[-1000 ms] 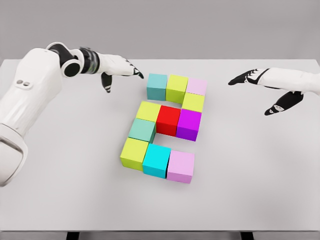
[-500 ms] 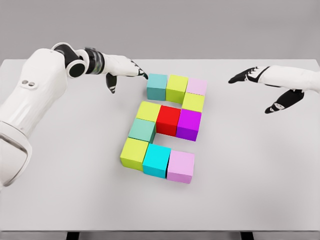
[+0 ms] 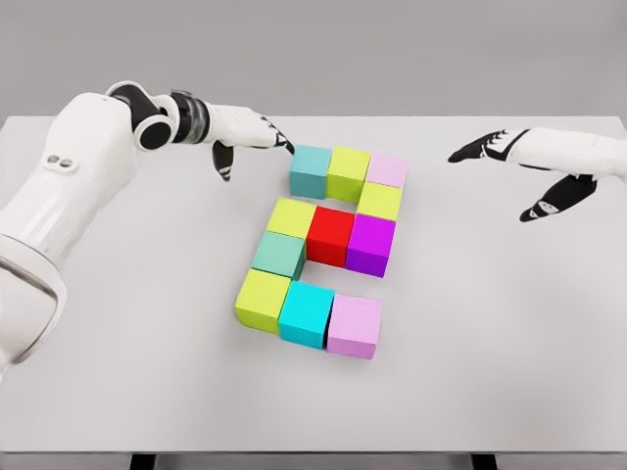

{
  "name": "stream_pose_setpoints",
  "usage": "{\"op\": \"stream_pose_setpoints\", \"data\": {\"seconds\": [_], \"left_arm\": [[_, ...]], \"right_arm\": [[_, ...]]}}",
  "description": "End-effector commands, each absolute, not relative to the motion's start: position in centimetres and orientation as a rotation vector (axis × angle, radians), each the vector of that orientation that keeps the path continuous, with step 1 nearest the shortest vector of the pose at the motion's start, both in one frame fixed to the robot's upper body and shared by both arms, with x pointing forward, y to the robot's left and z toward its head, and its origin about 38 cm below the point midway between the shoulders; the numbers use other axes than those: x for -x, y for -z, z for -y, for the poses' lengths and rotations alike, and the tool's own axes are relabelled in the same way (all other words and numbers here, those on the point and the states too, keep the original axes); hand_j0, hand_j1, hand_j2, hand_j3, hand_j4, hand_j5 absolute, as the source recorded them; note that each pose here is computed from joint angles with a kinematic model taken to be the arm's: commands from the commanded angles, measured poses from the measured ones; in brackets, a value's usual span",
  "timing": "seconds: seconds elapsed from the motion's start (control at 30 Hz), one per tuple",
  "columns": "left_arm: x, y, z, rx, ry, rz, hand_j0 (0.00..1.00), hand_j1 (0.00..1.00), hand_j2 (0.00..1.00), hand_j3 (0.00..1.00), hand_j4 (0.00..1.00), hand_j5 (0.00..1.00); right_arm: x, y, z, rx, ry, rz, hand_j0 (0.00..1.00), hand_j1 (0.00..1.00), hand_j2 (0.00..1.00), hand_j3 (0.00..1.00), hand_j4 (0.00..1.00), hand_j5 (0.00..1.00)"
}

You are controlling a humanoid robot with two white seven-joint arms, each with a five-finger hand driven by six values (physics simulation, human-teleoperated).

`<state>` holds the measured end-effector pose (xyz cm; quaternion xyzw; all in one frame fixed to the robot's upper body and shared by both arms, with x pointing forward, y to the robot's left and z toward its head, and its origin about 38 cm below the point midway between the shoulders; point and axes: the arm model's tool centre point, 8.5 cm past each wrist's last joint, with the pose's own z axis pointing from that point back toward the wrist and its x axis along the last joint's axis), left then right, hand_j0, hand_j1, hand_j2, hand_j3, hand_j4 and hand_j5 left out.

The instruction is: Assemble the squares on the desktop into the number 2

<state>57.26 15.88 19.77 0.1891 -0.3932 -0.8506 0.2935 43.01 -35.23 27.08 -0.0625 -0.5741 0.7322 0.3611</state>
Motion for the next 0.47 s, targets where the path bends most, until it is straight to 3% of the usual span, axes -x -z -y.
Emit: {"op": "stream_pose_setpoints", "data": {"seconds": [0.0,0.17,0.43], "left_arm": [[-57.4,-20.0,-16.6,-0.502,2.241,1.056,1.00,1.00,1.00,1.00,1.00,1.00],[-57.5,-21.3,-20.4,-0.395,2.038,1.205,1.00,1.00,1.00,1.00,1.00,1.00],[-57.5,-20.9,-21.3,-0.400,2.023,1.182,1.00,1.00,1.00,1.00,1.00,1.00]], "right_arm": [[-43.0,-27.2,35.3,0.159,-1.879,1.483,1.00,1.00,1.00,1.00,1.00,1.00],[-43.0,-27.2,35.3,0.159,-1.879,1.483,1.00,1.00,1.00,1.00,1.00,1.00],[-43.1,-27.3,35.3,0.162,-1.877,1.484,1.00,1.00,1.00,1.00,1.00,1.00]]}}
